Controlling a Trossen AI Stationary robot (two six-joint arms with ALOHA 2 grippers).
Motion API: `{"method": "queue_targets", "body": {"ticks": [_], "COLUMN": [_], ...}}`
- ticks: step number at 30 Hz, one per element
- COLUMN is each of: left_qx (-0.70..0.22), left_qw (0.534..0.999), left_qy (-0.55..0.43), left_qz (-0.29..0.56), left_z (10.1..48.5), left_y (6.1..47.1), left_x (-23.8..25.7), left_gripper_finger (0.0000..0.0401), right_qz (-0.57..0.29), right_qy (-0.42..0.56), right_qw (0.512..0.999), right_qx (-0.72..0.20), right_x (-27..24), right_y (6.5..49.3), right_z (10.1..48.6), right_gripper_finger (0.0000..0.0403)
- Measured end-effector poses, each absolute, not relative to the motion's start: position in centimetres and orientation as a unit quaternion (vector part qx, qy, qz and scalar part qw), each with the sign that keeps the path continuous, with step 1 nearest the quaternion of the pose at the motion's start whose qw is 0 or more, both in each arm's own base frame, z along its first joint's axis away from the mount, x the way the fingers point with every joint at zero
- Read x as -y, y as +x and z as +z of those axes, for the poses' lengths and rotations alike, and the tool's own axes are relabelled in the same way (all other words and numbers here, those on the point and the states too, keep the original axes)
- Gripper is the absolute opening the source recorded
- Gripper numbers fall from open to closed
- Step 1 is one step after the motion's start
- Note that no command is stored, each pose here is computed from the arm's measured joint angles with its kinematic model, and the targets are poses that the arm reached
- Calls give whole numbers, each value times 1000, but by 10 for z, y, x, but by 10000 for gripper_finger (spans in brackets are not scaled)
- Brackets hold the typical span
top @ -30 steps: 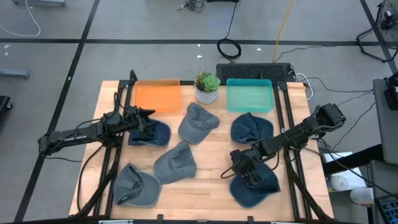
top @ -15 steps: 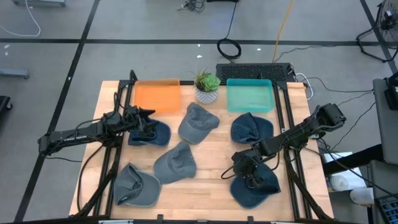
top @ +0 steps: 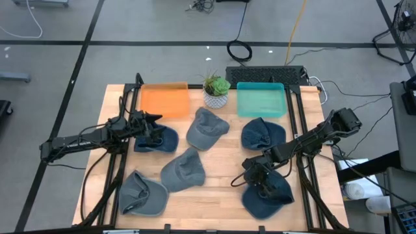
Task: Pick & Place hat
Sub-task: Put the bottom blue cap into the light blue bin
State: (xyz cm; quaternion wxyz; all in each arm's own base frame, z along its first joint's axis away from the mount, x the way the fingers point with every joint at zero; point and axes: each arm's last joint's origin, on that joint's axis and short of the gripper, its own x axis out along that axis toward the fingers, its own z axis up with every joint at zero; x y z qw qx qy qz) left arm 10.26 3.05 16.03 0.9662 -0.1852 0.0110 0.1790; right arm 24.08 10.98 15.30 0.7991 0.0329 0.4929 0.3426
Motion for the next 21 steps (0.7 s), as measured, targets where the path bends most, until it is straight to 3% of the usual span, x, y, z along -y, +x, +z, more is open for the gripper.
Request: {"method": "queue_targets", "body": {"ticks": [9,21], "left_qx": [-11,-11], "left_qw": [966,966], "left_qy": [-185,-185], "left_qz": [179,179], "left_z": [160,160], "left_y": [103,103], "left_x": [-30,-30], "left_gripper_finger": [399,399], "right_qz": [344,333], "right_qy": [35,47], "right_qw": [798,810], "right_qx": [-493,-481], "right_x": [-110,-107], "right_y": [241,240], "right_z": [153,165], "right_gripper_finger": [16,3]}}
